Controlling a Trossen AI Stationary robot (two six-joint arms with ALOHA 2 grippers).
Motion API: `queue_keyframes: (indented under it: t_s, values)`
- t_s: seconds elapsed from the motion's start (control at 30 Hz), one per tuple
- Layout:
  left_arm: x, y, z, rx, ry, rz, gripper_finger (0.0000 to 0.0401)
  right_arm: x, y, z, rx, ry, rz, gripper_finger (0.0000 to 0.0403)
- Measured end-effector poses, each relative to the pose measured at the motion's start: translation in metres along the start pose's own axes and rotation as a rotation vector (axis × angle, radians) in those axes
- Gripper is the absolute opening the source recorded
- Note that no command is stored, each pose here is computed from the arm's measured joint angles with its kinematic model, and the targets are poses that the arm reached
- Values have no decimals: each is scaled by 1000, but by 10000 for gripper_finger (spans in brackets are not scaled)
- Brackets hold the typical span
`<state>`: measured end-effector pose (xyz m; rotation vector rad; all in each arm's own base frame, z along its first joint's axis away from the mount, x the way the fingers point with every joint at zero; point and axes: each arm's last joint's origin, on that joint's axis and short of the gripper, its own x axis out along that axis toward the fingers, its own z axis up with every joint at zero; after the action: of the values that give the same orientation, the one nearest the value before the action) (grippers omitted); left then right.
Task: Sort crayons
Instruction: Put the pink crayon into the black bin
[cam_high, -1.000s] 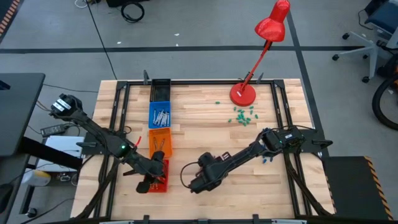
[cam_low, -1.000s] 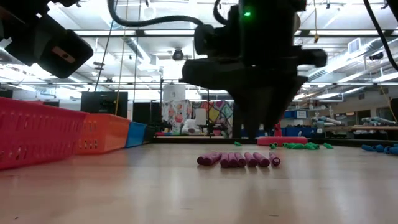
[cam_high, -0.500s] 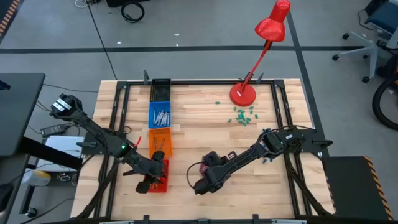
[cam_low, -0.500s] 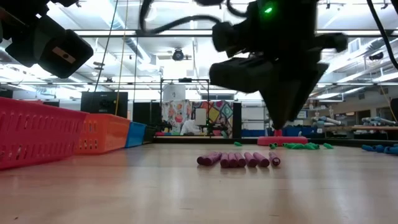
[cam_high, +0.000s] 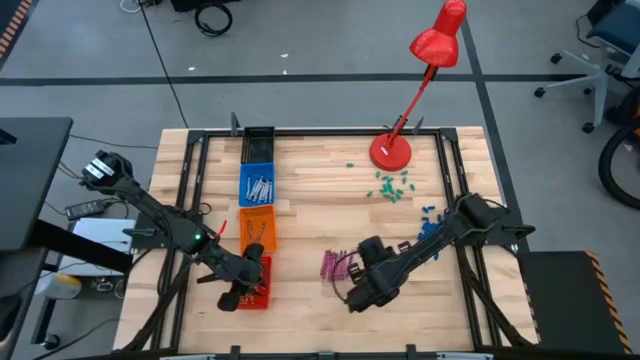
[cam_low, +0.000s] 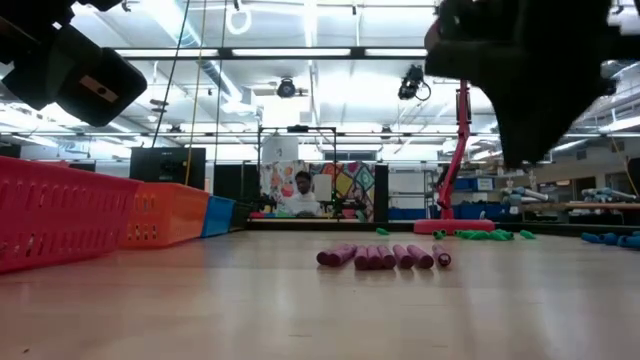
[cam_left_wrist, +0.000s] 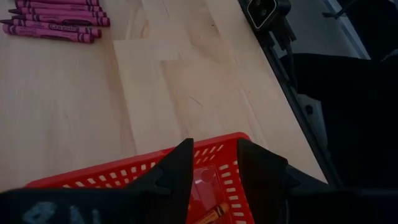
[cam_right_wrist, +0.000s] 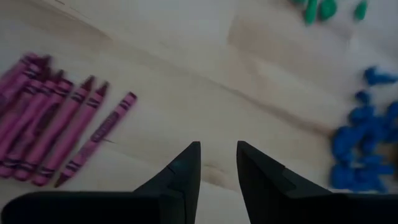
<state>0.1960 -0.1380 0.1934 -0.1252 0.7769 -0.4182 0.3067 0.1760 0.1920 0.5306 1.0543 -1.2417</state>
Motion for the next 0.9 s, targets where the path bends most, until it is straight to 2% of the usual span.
queue_keyframes:
  t_s: [0.17,0.37,0.53,0.67,0.9]
  values:
    - [0,0,0,3,3,1,135,22,-5,-6,95,52,169,107]
    - [0,0,0,4,3,1,135,34,14,-3,141,114,293,112]
    - [0,0,0,4,4,2,135,34,38,4,100,154,266,113]
    - [0,0,0,8,5,2,135,39,56,10,30,163,160,113]
    - [0,-1,-2,12,13,1,135,35,76,17,-41,150,91,113]
